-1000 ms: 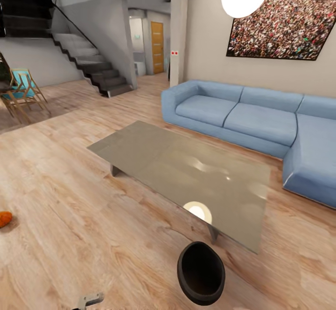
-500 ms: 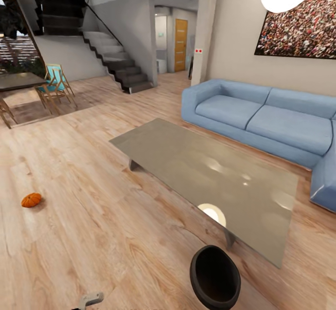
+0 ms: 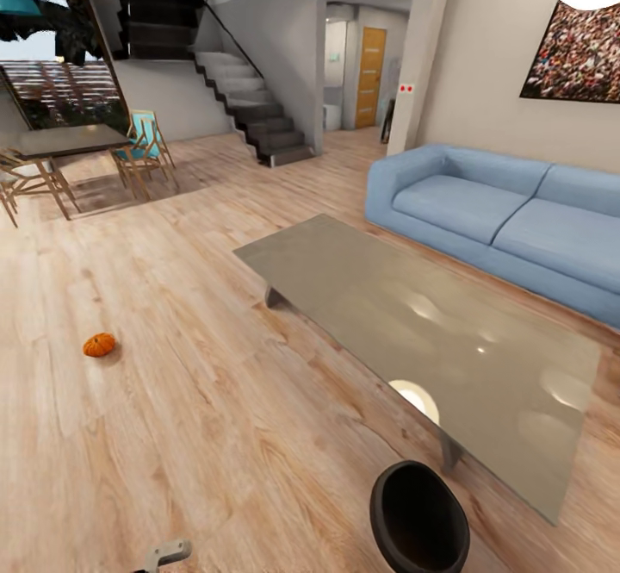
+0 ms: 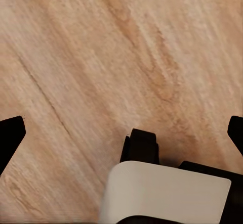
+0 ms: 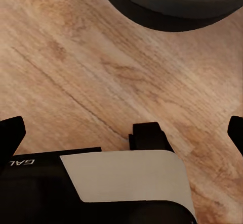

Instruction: Place each of the two pumpkins and all three candles from the living room inside a cabinet in the living room (use any cabinet), then make sure every cabinet is closed, and position the cauldron so it is next to a table in the living room.

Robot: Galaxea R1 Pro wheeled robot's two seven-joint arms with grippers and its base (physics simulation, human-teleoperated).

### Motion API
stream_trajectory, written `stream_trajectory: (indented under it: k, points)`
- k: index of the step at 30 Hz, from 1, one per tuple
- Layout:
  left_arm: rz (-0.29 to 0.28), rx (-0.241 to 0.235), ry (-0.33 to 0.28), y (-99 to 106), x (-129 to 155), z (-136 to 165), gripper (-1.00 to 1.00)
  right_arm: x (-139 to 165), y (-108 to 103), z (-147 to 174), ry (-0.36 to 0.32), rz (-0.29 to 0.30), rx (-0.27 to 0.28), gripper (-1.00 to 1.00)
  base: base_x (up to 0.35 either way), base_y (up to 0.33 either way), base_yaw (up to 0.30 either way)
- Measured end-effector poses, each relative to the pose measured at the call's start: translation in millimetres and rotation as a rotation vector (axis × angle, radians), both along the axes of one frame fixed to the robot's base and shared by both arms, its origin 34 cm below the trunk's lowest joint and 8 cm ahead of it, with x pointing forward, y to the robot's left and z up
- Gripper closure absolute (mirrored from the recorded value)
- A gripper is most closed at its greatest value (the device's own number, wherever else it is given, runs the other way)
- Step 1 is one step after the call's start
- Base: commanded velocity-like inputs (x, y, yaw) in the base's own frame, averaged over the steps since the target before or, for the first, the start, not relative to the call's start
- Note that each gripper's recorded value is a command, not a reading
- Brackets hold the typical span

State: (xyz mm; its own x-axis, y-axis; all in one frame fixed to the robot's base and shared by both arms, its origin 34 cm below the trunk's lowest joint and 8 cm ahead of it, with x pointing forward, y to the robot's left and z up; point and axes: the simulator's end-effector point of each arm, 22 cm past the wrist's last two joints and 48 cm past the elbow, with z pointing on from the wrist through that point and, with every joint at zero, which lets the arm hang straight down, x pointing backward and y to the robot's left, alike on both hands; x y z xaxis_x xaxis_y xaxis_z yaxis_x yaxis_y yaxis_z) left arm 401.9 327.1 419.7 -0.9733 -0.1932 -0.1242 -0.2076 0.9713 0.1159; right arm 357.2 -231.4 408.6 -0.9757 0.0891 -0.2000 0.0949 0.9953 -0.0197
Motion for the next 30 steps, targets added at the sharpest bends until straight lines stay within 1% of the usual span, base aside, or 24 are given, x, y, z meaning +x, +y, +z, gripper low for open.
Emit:
stream_trajectory:
  k: [6, 23, 24, 27, 30]
  points:
    - [0.000, 0.000, 0.006, 0, -2, -1, -1.00, -2, -3, -1, 0.006, -0.002, -0.004, -1.00, 0.000, 0.000, 0.229]
    - [0.001, -0.002, 0.016, -1, -6, -5, -1.00, -8, -2, -4, 0.020, -0.003, -0.003, -1.00, 0.000, 0.000, 0.189]
    - [0.002, -0.008, 0.015, -3, -6, -5, -1.00, -8, -2, -4, 0.021, -0.003, -0.003, -1.00, 0.000, 0.000, 0.155]
    - [-0.003, -0.036, 0.013, -24, -5, -7, -1.00, -9, -1, -4, 0.023, -0.002, -0.003, -1.00, 0.000, 0.000, 0.165]
    - [-0.003, -0.040, 0.015, -26, -6, -7, -1.00, -11, -1, -5, 0.031, -0.001, -0.002, -1.00, 0.000, 0.000, 0.192]
